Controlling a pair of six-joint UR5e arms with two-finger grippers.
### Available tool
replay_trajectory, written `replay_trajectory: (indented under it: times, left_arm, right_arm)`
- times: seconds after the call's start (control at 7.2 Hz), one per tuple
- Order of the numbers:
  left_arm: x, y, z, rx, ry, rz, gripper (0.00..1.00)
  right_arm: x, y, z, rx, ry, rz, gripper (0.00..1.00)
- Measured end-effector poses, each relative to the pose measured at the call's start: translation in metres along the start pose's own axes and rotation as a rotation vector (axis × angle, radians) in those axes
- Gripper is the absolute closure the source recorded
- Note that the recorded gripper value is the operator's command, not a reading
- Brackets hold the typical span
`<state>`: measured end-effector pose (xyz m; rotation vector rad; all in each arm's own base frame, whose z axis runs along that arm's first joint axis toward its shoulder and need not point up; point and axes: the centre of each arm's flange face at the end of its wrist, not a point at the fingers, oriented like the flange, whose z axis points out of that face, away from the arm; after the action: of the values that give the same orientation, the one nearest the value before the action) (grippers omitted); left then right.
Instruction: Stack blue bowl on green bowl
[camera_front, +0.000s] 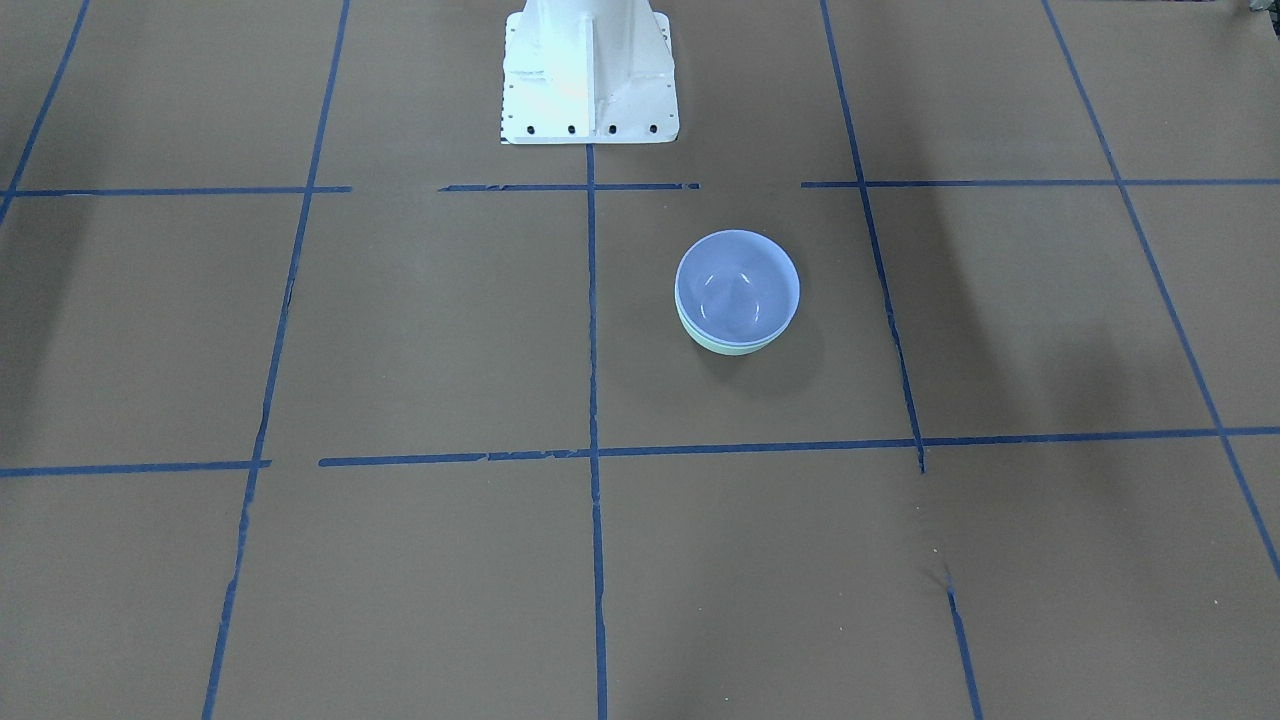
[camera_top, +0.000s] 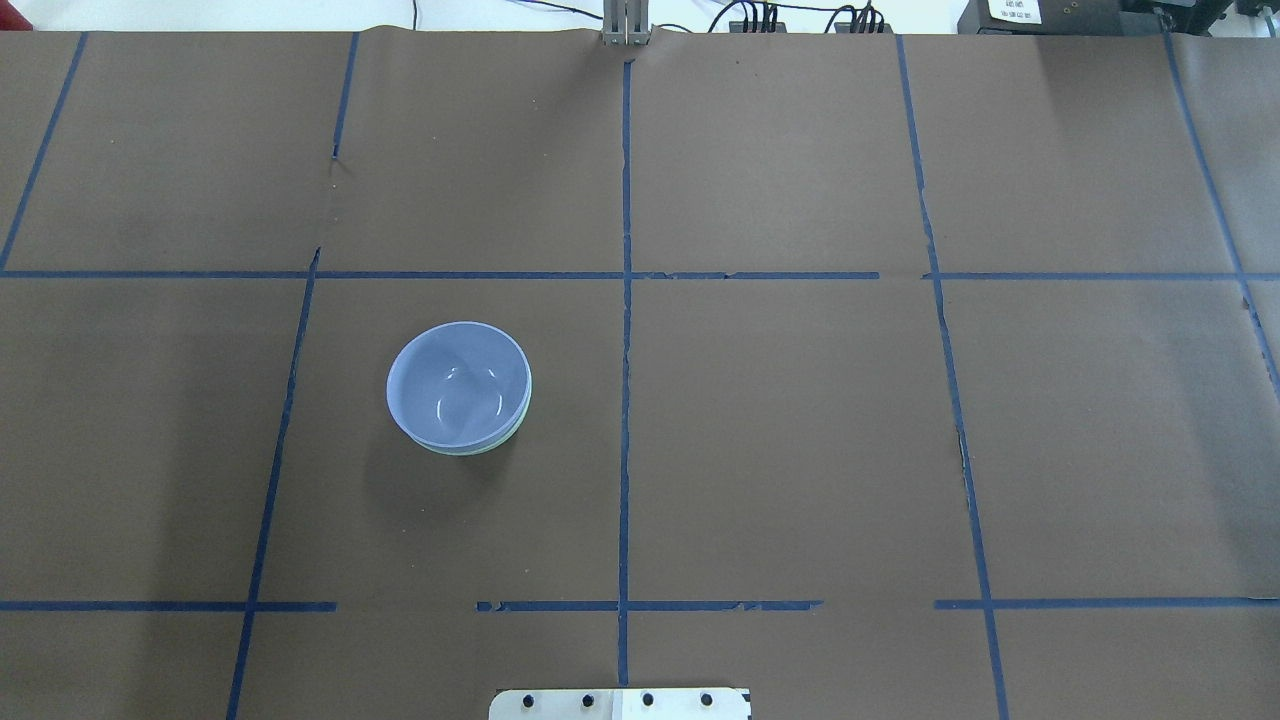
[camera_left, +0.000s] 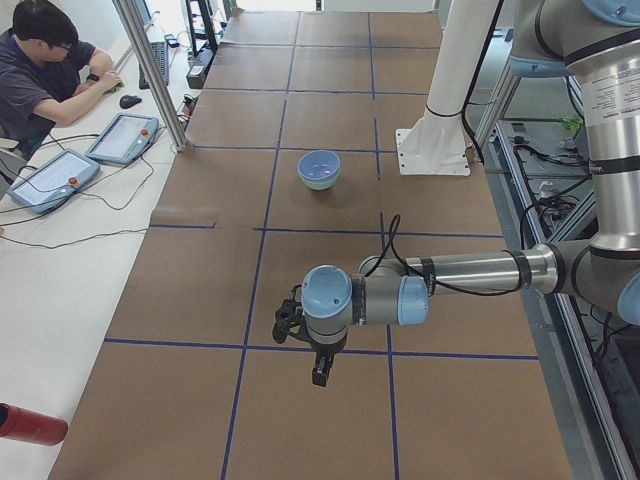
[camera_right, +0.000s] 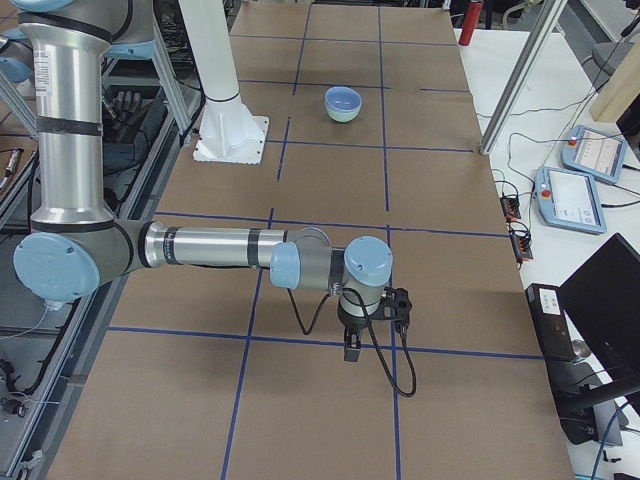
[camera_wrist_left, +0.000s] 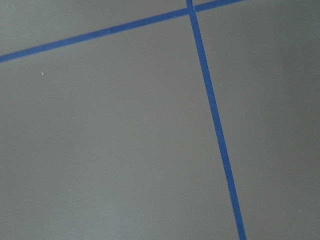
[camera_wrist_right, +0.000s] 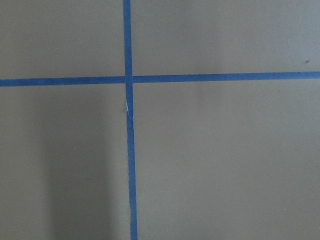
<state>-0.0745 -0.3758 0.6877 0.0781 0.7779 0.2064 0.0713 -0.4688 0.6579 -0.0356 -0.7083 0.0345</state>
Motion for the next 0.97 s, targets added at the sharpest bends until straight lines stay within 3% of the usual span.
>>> replay_trajectory:
  times: [0.97]
  left_arm:
    - [0.0046,-0.0016,-0.0062,0.017,-0.006,0.022,0.0]
  right_arm:
    - [0.0002,0.0,-0.0003,0.001,0.0,0.001,0.0]
